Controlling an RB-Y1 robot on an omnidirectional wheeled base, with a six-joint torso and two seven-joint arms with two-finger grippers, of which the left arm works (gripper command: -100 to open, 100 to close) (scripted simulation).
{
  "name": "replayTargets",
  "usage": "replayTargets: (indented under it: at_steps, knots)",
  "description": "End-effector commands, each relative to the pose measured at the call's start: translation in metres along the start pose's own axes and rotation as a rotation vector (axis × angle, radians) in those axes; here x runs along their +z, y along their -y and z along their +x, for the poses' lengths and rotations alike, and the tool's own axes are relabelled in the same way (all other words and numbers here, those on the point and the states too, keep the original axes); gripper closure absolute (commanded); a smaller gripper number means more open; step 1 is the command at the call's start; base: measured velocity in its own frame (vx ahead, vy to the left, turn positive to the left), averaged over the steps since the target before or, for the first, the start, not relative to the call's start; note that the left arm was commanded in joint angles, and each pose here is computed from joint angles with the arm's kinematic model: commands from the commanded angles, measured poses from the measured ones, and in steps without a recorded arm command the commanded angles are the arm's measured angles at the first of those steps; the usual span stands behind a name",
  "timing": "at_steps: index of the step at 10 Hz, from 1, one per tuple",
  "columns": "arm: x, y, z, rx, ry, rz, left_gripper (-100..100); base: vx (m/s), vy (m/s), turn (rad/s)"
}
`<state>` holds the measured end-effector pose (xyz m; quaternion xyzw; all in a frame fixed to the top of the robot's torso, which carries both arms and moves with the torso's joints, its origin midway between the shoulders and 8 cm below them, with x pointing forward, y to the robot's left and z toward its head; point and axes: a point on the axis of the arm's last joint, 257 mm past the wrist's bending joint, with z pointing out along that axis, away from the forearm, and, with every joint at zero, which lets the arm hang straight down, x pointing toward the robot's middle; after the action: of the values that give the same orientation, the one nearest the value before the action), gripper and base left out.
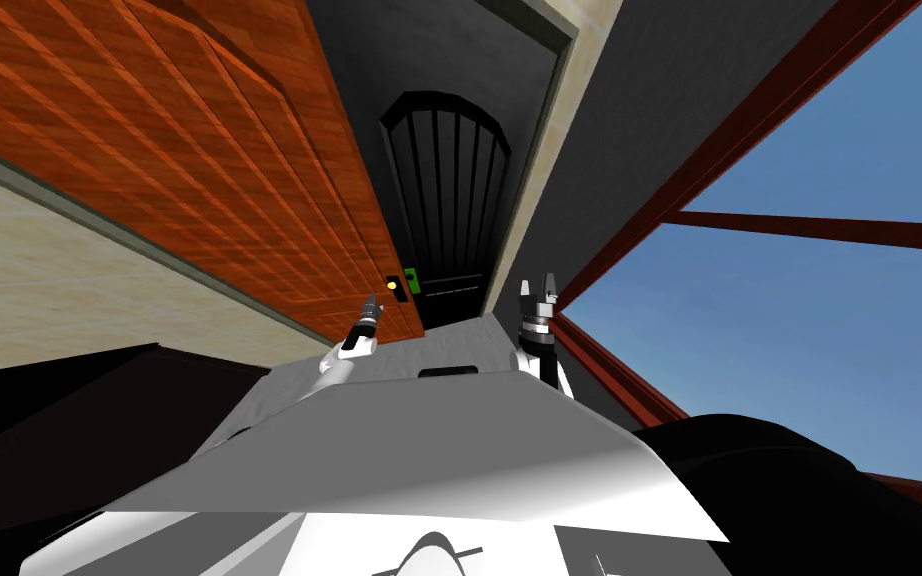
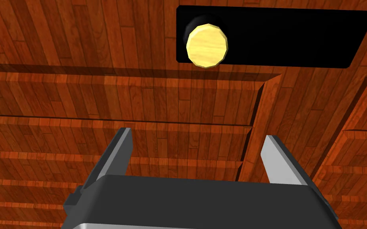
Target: Pull the door open
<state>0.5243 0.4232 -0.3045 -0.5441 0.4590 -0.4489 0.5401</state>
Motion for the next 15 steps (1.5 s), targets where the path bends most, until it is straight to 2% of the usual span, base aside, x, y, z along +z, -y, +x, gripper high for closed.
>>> replayTargets:
  at_steps: [1,4,6,9,10,11,15]
  knots:
    - [-0.0056,-0.006,-0.017,0.010,0.025,-0.013,-100,0.083,0.175,0.143]
    - [-0.0071,-0.008,-0.024,0.014,0.039,-0.017,-100,0.139,0.103,0.005]
    - [-0.0035,-0.004,-0.018,0.011,0.032,-0.007,-100,0.194,-0.012,-0.062]
    - [0.0070,0.008,0.005,-0.001,0.001,0.022,-100,0.186,-0.111,-0.125]
    - [0.0070,0.005,0.001,0.001,0.007,0.016,-100,0.093,-0.064,-0.018]
    - [0.0070,0.005,0.001,0.001,0.007,0.016,100,-0.013,0.006,0.021]
    - [0.0070,0.005,0.001,0.001,0.007,0.016,100,-0.021,0.012,-0.013]
